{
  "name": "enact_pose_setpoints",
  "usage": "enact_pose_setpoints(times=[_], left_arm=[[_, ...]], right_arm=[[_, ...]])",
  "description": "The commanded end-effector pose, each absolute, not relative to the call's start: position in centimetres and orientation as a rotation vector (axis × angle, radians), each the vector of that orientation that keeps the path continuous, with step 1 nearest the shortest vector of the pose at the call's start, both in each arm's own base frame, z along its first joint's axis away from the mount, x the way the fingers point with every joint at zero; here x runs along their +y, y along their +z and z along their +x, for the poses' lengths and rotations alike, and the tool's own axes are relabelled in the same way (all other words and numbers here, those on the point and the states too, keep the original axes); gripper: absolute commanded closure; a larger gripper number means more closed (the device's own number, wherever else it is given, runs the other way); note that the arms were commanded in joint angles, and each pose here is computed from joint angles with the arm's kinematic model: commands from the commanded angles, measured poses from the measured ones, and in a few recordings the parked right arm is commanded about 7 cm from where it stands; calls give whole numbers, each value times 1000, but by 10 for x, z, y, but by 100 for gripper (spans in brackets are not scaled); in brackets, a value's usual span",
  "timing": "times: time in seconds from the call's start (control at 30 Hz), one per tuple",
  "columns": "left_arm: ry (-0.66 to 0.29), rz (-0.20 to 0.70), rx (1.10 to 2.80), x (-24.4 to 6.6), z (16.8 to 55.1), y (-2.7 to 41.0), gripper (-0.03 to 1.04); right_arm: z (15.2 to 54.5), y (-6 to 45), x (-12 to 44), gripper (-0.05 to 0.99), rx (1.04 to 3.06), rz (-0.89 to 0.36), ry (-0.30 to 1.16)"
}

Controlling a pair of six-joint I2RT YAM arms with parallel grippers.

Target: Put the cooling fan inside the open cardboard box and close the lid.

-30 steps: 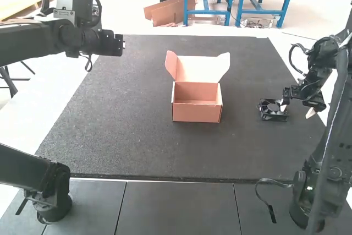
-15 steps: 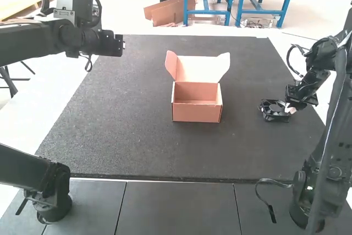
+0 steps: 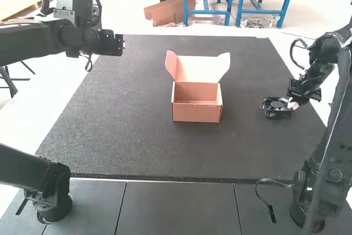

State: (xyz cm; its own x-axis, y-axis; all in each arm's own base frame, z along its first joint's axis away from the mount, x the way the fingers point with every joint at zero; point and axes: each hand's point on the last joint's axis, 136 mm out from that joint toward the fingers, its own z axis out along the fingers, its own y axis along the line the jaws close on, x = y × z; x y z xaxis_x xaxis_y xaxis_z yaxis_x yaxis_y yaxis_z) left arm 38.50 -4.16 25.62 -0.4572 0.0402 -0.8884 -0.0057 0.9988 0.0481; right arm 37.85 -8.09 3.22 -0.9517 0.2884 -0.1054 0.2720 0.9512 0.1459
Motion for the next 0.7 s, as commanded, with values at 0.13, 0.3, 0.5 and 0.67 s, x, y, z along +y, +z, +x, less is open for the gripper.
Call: enact_pose_setpoints(times=[0.13, 0.3, 0.5, 0.67], left_arm=[[51, 17, 2045, -40, 386, 252, 4], [52, 20, 2056, -40, 384, 241, 4], [54, 24, 2066, -41, 382, 235, 4], [57, 22, 2060, -41, 381, 237, 4]], right_arm=[[392, 154, -47, 94, 2712, 429, 229], [381, 204, 4, 94, 2612, 388, 355], [365, 245, 79, 94, 2545, 319, 515], [345, 253, 143, 94, 2581, 275, 699]])
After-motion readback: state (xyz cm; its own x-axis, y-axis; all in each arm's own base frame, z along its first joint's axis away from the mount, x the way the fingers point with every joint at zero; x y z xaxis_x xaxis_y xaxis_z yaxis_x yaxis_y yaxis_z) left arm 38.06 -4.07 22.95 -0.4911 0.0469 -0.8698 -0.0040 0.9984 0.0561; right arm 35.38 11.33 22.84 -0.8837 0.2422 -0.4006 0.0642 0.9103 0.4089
